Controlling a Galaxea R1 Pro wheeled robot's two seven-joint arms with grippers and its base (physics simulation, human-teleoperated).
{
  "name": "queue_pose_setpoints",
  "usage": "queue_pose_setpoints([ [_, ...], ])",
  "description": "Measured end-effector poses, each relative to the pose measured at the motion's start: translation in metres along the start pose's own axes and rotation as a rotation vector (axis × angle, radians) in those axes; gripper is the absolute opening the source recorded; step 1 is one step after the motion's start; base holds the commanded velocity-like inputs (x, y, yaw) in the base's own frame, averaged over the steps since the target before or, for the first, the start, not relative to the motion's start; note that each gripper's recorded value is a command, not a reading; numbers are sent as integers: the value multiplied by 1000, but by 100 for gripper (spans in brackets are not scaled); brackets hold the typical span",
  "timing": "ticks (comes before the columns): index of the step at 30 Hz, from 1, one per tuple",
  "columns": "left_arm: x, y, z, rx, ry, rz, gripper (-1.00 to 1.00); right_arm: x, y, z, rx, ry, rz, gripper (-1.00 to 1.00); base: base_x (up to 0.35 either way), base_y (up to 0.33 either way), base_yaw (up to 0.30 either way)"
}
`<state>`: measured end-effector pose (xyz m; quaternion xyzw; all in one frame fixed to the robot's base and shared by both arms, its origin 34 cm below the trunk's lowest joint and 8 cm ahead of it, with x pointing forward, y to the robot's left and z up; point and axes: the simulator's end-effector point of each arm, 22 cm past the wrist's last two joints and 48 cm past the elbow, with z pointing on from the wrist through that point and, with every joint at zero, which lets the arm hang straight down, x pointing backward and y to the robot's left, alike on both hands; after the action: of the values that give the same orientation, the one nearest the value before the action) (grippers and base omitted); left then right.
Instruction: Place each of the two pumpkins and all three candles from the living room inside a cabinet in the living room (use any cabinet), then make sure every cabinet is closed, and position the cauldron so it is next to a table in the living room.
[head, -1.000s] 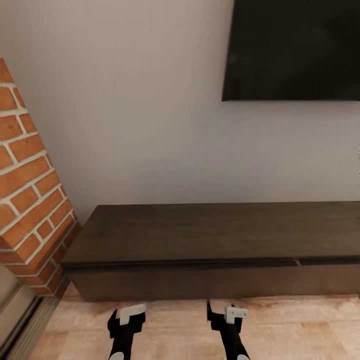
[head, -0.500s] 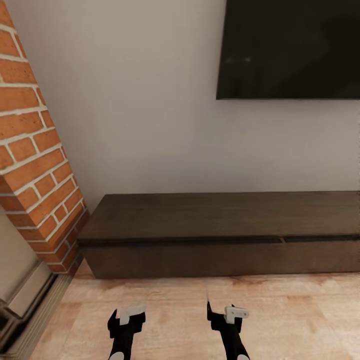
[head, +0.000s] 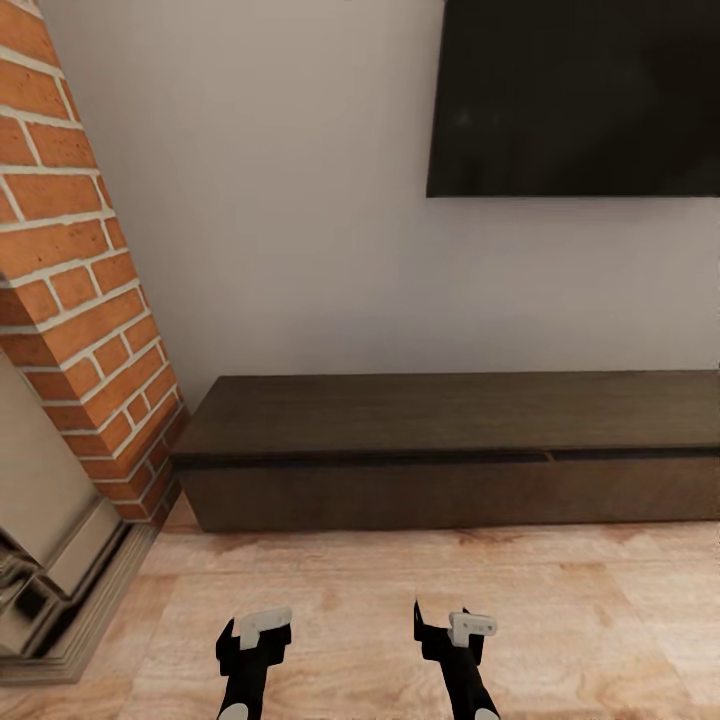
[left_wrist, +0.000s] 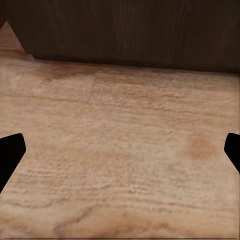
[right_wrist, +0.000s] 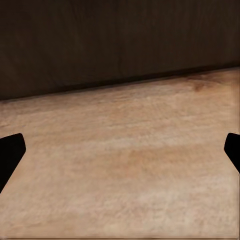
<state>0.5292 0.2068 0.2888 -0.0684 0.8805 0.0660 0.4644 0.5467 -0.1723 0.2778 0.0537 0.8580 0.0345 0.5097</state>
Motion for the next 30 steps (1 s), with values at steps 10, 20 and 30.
queue_pose_setpoints([
  [10, -1, 0, 0, 0, -1, -2, 100, -1, 0, 0, 0, -3, 1, 100, -10, 0, 0],
  [20, -8, -8, -1, 10, -4, -23, 100, -1, -3, 1, 8, -1, 1, 100, 0, 0, 0],
  [30, -1, -54, -21, 95, 272, -37, 100, 52, -6, -5, 24, 262, 11, 100, 0, 0, 0],
])
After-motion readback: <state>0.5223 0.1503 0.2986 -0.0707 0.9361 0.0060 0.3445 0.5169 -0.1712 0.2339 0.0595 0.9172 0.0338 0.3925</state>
